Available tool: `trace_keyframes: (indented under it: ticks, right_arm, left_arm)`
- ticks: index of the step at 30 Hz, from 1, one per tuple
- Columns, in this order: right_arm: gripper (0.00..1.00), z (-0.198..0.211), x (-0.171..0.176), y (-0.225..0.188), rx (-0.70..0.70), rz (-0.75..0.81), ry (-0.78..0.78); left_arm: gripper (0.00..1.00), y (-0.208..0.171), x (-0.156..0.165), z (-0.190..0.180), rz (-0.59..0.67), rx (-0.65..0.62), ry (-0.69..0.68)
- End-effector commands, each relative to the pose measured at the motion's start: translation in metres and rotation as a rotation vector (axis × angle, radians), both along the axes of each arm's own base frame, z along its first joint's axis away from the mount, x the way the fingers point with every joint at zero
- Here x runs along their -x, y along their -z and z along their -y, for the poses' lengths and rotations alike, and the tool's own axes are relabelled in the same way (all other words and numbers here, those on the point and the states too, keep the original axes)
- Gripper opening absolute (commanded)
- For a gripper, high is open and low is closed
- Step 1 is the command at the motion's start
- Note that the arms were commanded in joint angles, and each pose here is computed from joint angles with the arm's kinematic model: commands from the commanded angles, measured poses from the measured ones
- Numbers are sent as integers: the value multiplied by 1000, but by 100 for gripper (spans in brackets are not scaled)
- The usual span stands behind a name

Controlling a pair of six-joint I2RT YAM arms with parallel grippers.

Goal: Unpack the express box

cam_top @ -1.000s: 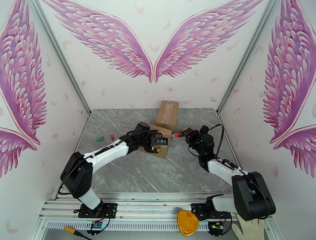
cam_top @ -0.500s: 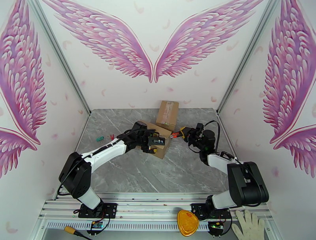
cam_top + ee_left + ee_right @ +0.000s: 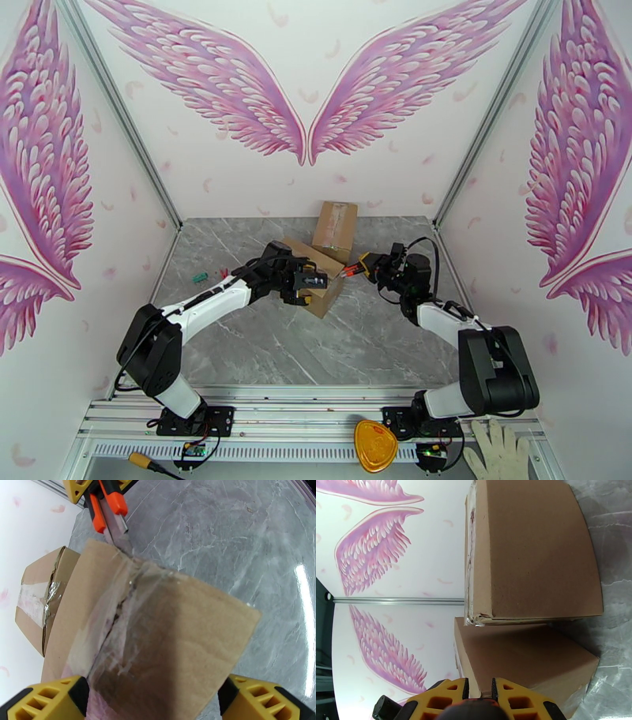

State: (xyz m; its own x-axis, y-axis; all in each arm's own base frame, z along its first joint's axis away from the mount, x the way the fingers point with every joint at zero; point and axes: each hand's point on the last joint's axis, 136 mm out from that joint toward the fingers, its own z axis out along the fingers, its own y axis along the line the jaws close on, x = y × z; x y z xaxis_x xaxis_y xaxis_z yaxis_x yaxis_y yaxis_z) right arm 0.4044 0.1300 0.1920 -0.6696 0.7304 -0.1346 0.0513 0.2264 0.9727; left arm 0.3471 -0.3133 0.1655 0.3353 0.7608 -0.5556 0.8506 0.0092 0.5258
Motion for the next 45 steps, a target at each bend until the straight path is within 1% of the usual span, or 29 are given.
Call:
trace_keyframes:
  ticks: [1, 3, 9, 13, 18, 22, 27, 31, 35, 37, 41, 45]
  right_arm:
    - [0, -19, 19, 6, -19, -27, -71]
    - [0, -19, 18, 5, -11, -18, -23]
    - [0, -11, 22, 3, -54, 6, 99]
    - [0, -7, 29, 2, 1, 5, 139]
    - [0, -4, 37, -1, 18, -4, 166]
    - [0, -8, 44, 0, 40, -18, 142]
    - [0, -21, 50, 10, 85, -56, 18]
    - [0, -23, 49, 10, 79, -73, -31]
    - [0, -30, 48, 0, 74, -58, -85]
    - [0, -35, 48, 0, 70, -74, -115]
    - [0, -35, 49, 5, 82, -90, -90]
    - [0, -31, 49, 12, 96, -86, -25]
  left_arm:
    - [91, -25, -15, 11, 52, 74, -47]
    - [91, -27, -13, 18, 51, 93, -51]
    - [90, -27, -11, 28, 43, 110, -67]
    - [90, -32, -10, 32, 30, 134, -72]
    - [90, -32, -12, 35, 21, 136, -80]
    - [90, -29, -18, 31, 25, 117, -100]
    - [90, -26, -21, 23, 27, 97, -94]
    - [90, -27, -23, 17, 49, 72, -94]
    - [90, -30, -23, 16, 44, 82, -111]
    - [90, -36, -24, 19, 47, 110, -122]
    - [90, -49, -27, 24, 52, 172, -165]
    - [91, -58, -19, 39, 52, 216, -169]
